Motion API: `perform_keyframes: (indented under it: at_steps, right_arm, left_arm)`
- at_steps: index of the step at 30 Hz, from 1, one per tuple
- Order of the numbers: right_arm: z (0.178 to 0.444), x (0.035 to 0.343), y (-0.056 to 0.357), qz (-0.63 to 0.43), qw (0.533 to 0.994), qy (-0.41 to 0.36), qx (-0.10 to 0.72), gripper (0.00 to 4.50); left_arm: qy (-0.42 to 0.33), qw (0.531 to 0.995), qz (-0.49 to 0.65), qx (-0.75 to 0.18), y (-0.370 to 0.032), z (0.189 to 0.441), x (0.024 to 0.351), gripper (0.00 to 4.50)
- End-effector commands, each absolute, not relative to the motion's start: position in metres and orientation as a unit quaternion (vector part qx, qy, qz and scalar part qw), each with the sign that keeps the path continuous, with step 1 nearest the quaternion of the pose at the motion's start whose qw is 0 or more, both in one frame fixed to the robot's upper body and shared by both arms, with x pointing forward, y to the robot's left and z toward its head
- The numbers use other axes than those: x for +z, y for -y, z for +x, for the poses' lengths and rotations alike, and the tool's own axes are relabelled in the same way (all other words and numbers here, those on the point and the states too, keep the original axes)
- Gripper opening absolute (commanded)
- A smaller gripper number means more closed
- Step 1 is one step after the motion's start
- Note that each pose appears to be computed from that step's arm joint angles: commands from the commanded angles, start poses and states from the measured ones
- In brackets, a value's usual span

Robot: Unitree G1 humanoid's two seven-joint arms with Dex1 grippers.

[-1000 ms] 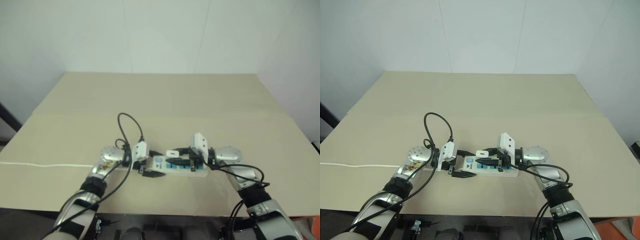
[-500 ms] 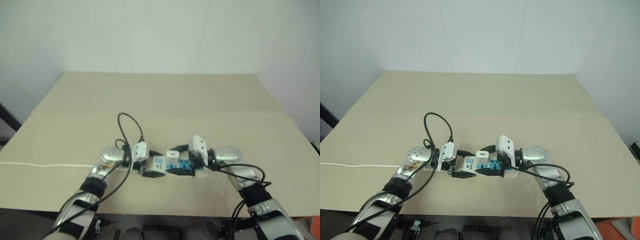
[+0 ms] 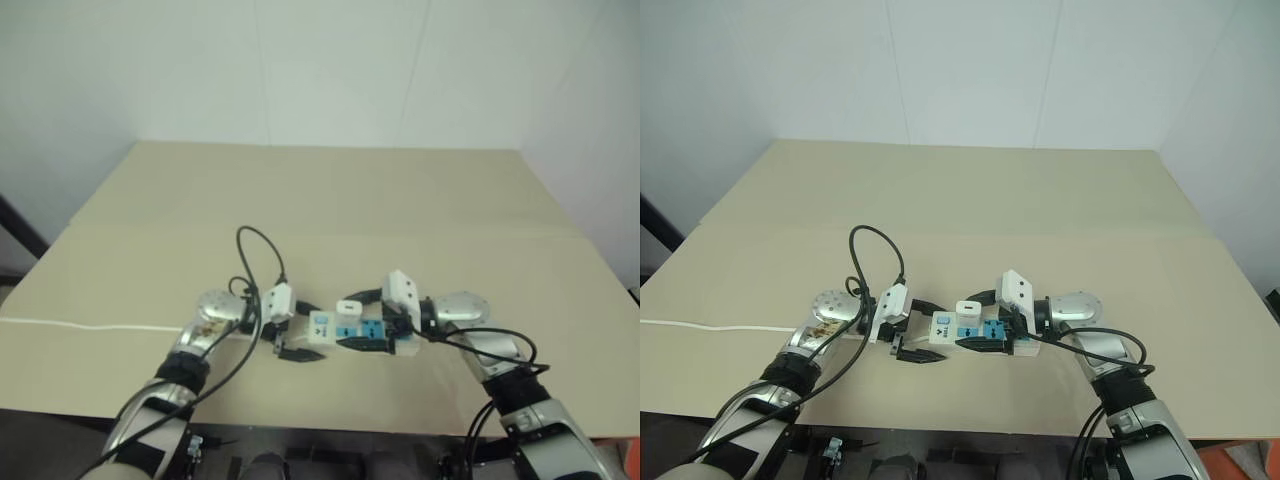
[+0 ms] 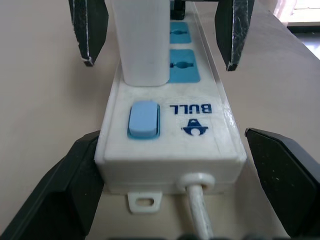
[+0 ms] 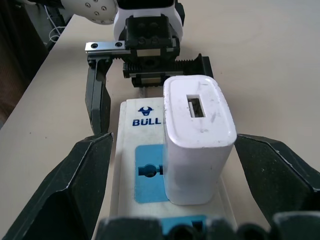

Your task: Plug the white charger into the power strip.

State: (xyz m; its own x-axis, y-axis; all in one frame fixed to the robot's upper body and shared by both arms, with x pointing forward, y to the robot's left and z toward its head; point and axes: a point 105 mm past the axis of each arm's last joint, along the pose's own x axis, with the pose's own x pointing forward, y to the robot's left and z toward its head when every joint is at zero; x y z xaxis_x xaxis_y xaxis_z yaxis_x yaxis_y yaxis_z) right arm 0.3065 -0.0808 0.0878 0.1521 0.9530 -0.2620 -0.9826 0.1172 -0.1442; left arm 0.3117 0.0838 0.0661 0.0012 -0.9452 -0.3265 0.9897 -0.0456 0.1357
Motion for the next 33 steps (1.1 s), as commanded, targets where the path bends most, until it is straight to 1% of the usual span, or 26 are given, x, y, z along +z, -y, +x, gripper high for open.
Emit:
perform_keyframes:
  at_steps: [1,6,8,12,17,23,29,33]
  right_arm:
    - [0.297,0.058,0.096,-0.136,0.745,-0.123,0.641,4.50]
    - [0.306,0.101,0.110,-0.155,0.767,-0.067,0.619,4.50]
    - [0.304,0.119,0.118,-0.163,0.770,-0.049,0.615,4.50]
    - [0.293,0.153,0.129,-0.172,0.774,-0.019,0.609,4.50]
    - [0.273,0.188,0.150,-0.181,0.785,0.003,0.593,4.50]
    - [0.244,0.210,0.186,-0.206,0.813,-0.003,0.544,4.50]
    - [0.216,0.208,0.220,-0.220,0.846,-0.042,0.483,4.50]
    - [0.207,0.208,0.233,-0.224,0.862,-0.056,0.452,4.50]
  left_arm:
    - [-0.055,0.667,0.154,-0.727,-0.082,0.308,0.083,4.49]
    - [-0.043,0.652,0.160,-0.740,-0.091,0.306,0.102,4.49]
    - [-0.045,0.644,0.155,-0.748,-0.095,0.304,0.109,4.49]
    - [-0.045,0.633,0.150,-0.758,-0.100,0.298,0.121,4.49]
    - [-0.038,0.637,0.159,-0.753,-0.112,0.297,0.133,4.49]
    - [-0.031,0.656,0.193,-0.729,-0.138,0.301,0.155,4.49]
    - [-0.039,0.675,0.208,-0.707,-0.161,0.298,0.177,4.49]
    - [-0.050,0.680,0.204,-0.702,-0.170,0.291,0.185,4.49]
